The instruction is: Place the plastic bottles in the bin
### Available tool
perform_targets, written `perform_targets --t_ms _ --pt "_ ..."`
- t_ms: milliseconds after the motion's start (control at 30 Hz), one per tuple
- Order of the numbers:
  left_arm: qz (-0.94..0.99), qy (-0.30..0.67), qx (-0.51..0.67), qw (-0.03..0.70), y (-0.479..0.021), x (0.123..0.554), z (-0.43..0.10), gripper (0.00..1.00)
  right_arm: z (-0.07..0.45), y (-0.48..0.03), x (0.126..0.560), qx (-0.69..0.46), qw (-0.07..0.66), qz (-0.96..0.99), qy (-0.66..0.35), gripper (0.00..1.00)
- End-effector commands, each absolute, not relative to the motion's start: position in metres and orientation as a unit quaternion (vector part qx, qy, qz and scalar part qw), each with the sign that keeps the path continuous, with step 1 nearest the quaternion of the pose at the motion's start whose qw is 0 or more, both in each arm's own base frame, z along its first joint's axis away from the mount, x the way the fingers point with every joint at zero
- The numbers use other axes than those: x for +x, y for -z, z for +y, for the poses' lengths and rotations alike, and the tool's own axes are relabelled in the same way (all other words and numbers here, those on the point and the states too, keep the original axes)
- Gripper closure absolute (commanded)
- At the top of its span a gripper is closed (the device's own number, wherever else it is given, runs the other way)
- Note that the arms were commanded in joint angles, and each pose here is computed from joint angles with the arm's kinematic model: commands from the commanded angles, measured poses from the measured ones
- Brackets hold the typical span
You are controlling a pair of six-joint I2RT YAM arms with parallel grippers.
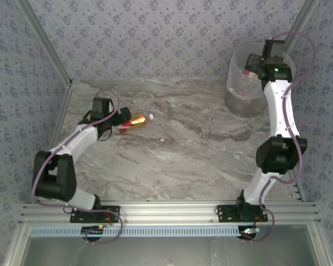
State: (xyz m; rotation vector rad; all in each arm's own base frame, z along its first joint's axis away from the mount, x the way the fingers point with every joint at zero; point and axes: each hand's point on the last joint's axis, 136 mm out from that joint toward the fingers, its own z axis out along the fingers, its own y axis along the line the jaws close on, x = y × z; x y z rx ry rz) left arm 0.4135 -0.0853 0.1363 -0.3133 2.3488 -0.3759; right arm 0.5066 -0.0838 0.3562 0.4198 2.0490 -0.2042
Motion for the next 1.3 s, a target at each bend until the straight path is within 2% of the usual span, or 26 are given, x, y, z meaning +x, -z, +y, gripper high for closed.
perform_targets --t_ms 0,100,400,733,967,1267 --pt "0.915 0.183 -0.076 0.350 -0.140 0.426 -0.100 0.00 -0.059 -0.390 0.488 0.155 0.537 0.829 0.036 0.04" --pt "0.915 0.192 -0.080 0.346 -0.132 0.438 -0.096 0.01 -0.043 -0.399 0.475 0.137 0.552 0.822 0.006 0.00" --pt "0.903 0.272 -0.075 0.323 -0.112 0.458 -0.108 0.00 0.010 -0.381 0.427 0.096 0.544 0.825 -0.119 0.00" --pt "0.899 0.307 -0.092 0.298 -0.089 0.466 -0.117 0.00 0.052 -0.363 0.394 0.046 0.533 0.830 -0.157 0.00" --pt "0.884 0.359 -0.079 0.290 -0.091 0.443 -0.135 0.01 0.069 -0.353 0.384 0.028 0.529 0.832 -0.161 0.00" --pt "0.900 0.339 -0.055 0.268 -0.088 0.396 -0.157 0.00 0.074 -0.344 0.388 0.026 0.524 0.837 -0.157 0.00"
